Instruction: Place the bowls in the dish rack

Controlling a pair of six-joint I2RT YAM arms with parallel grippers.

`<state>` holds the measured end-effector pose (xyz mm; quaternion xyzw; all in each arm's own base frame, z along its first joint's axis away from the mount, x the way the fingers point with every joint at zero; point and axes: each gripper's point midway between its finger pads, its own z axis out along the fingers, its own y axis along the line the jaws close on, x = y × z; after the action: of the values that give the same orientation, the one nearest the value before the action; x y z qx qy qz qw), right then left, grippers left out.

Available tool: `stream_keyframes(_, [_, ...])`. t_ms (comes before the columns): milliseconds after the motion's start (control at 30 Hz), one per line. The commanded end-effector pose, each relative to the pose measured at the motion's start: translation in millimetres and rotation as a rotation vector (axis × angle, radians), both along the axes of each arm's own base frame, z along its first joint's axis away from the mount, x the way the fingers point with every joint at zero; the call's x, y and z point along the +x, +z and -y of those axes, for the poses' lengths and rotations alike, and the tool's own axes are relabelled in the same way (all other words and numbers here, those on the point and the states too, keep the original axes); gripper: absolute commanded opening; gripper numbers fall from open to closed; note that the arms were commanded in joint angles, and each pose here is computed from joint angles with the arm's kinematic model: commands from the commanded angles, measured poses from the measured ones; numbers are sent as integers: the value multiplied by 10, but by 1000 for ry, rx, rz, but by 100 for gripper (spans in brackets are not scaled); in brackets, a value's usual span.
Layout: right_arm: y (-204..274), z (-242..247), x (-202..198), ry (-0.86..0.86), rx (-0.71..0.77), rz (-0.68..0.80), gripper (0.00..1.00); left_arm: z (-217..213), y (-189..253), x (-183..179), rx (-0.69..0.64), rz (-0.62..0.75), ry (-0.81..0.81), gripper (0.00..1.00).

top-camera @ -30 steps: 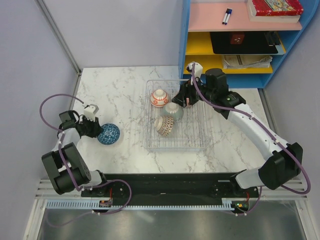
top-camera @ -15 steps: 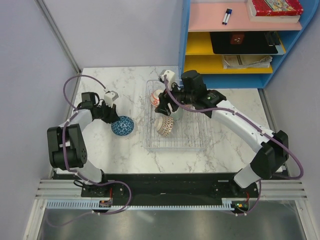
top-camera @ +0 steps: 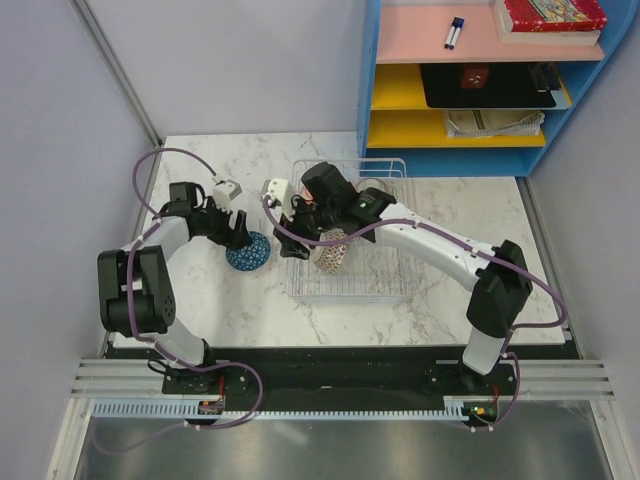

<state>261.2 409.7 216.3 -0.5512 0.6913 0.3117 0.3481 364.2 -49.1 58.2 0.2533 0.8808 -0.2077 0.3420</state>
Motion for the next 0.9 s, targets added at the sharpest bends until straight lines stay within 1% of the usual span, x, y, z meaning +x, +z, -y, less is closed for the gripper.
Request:
stream_keyframes(0, [25,-136,65,9,-34,75,68,5,310,8,-9,99,19,88])
stream_keyframes(33, [10,-161,115,-18,-27,77,68,2,356,-8,-12,112,23,88])
stream_keyframes(100, [-75,-102,261,-124,-48,92,67,-23,477,-52,-12,148,31,89])
stream_keyframes(133, [2,-120,334,-159,-18,125,67,-46,519,-64,-8,163,37,89])
stream_keyframes(233, [-16,-11,491,-244,-18,153,68,-135,672,-122,-5,210,64,90])
stream_keyframes(400, [-191,118,627,-281,-18,58,68,-295,815,-244,7,264,110,91])
stream_keyframes(533, [-376,292,755,-323,-58,30,68,-396,799,-351,24,280,137,91])
stream_keyframes(667, [-493,367,693,-316,-97,-1,68,-511,748,-435,38,280,174,91])
stream_keyframes(867, [-620,438,491,-272,-155,-87,66,-625,751,-472,23,285,209,91])
